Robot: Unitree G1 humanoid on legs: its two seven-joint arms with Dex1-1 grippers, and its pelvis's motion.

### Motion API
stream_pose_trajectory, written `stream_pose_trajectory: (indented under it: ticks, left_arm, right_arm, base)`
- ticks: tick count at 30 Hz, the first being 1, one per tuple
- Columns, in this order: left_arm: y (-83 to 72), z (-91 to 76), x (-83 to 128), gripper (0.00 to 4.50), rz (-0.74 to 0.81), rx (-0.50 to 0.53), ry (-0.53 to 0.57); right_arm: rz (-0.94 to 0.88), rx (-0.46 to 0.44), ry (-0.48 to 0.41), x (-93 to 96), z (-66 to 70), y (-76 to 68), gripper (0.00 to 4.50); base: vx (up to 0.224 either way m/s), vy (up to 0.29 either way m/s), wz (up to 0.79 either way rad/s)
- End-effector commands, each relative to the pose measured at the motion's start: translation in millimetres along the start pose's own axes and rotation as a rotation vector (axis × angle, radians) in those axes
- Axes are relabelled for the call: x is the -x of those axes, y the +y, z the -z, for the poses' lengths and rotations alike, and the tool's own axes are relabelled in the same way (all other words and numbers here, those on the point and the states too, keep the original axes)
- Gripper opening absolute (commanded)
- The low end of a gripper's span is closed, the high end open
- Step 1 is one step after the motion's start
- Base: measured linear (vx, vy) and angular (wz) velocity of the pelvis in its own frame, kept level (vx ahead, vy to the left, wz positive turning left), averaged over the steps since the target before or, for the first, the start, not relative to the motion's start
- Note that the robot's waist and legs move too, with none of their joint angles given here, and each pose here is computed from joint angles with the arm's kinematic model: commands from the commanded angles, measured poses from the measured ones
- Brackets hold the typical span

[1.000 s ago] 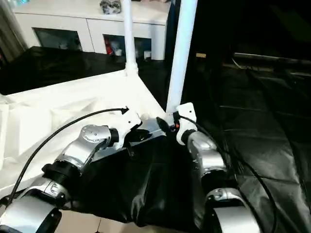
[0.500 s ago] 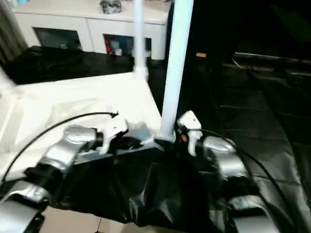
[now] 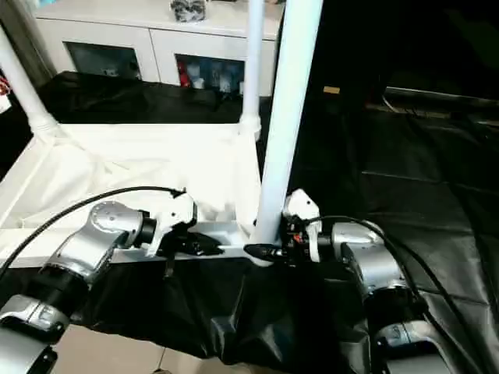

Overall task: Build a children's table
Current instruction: Rotate leg to tighten

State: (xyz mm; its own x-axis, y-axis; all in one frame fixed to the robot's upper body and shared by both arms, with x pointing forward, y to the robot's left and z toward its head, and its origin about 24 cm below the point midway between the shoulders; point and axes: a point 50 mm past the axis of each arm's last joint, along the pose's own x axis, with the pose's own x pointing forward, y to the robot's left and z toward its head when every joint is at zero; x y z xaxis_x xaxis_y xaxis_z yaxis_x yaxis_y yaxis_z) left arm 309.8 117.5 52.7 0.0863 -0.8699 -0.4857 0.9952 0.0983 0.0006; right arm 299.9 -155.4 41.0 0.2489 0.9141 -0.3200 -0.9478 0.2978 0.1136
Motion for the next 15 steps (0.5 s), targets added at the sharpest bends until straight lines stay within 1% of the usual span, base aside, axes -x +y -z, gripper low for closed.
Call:
stream_pose_trajectory:
  ticks: [1,3,4,6,8,9,10,13,15]
  left_arm:
    - [2.2,-15.5,-3.3,0.0,-0.02,-0.044,-0.048]
    - [2.7,-15.4,-4.7,0.0,-0.036,-0.037,-0.056]
    - [4.8,-16.6,-6.6,0.0,-0.069,-0.029,-0.066]
    - [6.5,-17.8,-8.0,0.0,-0.095,-0.021,-0.075]
    - [12.0,-22.7,-14.1,0.0,-0.169,-0.007,-0.096]
    - [12.6,-23.3,-15.0,0.0,-0.177,-0.005,-0.097]
    - [15.9,-27.7,-23.1,0.0,-0.226,0.005,-0.103]
    - [20.9,-35.2,-36.3,0.0,-0.301,0.022,-0.107]
    - [22.4,-38.3,-41.5,0.0,-0.326,0.031,-0.108]
  right_arm:
    - [-0.151,-0.004,0.017,-17.3,4.1,17.1,2.69]
    - [-0.135,-0.015,0.005,-18.4,5.0,17.0,2.62]
    - [-0.09,-0.029,-0.019,-20.7,4.9,14.6,2.61]
    - [-0.053,-0.042,-0.037,-22.6,4.5,12.4,2.6]
    - [0.093,-0.081,-0.08,-29.9,3.7,3.5,2.59]
    - [0.113,-0.087,-0.083,-30.8,3.9,2.3,2.59]
    - [0.244,-0.114,-0.102,-38.5,4.2,-4.5,2.59]
    - [0.403,-0.16,-0.093,-51.2,5.8,-10.6,2.59]
    - [0.456,-0.169,-0.082,-56.5,6.1,-12.2,2.59]
  base:
    - [0.0,0.0,0.0]
    - [0.0,0.0,0.0]
    - [0.0,0.0,0.0]
    - [0.0,0.0,0.0]
    - [0.0,0.0,0.0]
    - [0.0,0.0,0.0]
    - [0.0,0.0,0.0]
    - [0.0,0.0,0.0]
    - [0.0,0.0,0.0]
